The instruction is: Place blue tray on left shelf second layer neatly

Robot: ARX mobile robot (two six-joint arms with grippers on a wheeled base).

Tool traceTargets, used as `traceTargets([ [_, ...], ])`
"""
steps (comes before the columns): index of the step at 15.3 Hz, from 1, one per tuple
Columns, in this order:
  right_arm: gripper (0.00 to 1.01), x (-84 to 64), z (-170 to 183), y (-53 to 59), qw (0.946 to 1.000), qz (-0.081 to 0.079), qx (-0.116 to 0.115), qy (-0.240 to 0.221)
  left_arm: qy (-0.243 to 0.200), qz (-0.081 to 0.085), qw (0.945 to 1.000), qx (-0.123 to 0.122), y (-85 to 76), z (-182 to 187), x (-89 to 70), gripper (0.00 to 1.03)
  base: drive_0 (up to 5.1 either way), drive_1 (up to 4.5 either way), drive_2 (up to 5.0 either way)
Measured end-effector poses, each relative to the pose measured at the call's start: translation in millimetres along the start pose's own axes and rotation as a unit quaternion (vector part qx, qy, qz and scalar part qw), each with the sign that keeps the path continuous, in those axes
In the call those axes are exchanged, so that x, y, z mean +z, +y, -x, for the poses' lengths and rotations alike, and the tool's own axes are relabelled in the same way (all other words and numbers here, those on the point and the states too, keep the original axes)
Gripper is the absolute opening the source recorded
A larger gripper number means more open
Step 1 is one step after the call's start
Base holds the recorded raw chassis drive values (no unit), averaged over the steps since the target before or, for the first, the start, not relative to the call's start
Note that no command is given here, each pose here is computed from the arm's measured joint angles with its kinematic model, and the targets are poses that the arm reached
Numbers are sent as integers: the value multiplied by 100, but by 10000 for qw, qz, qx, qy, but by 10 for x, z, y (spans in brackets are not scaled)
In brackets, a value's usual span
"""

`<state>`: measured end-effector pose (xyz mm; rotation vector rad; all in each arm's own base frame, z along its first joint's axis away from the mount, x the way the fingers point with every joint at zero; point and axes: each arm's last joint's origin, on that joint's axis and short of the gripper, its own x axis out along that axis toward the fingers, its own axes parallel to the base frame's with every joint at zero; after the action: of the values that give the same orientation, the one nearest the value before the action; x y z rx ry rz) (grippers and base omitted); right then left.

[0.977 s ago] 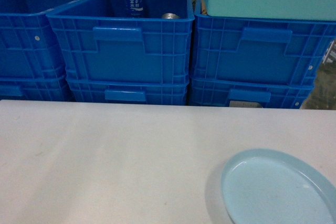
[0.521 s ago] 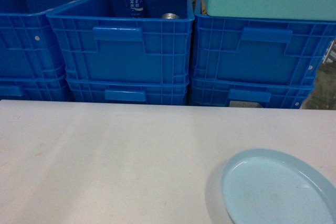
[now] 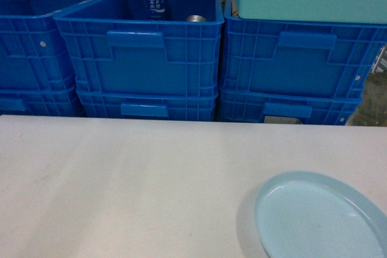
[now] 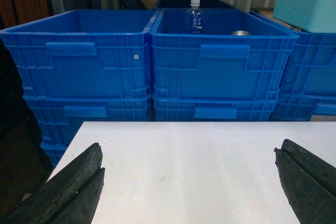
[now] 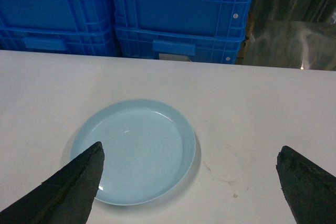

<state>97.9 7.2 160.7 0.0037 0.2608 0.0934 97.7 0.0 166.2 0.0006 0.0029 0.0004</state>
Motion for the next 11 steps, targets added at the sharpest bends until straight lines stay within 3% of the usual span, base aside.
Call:
traceTargets([
  [11, 98, 0, 0, 0, 10000, 0, 0, 0, 0, 0, 10000, 0, 0, 0, 0, 98, 0, 0, 0],
])
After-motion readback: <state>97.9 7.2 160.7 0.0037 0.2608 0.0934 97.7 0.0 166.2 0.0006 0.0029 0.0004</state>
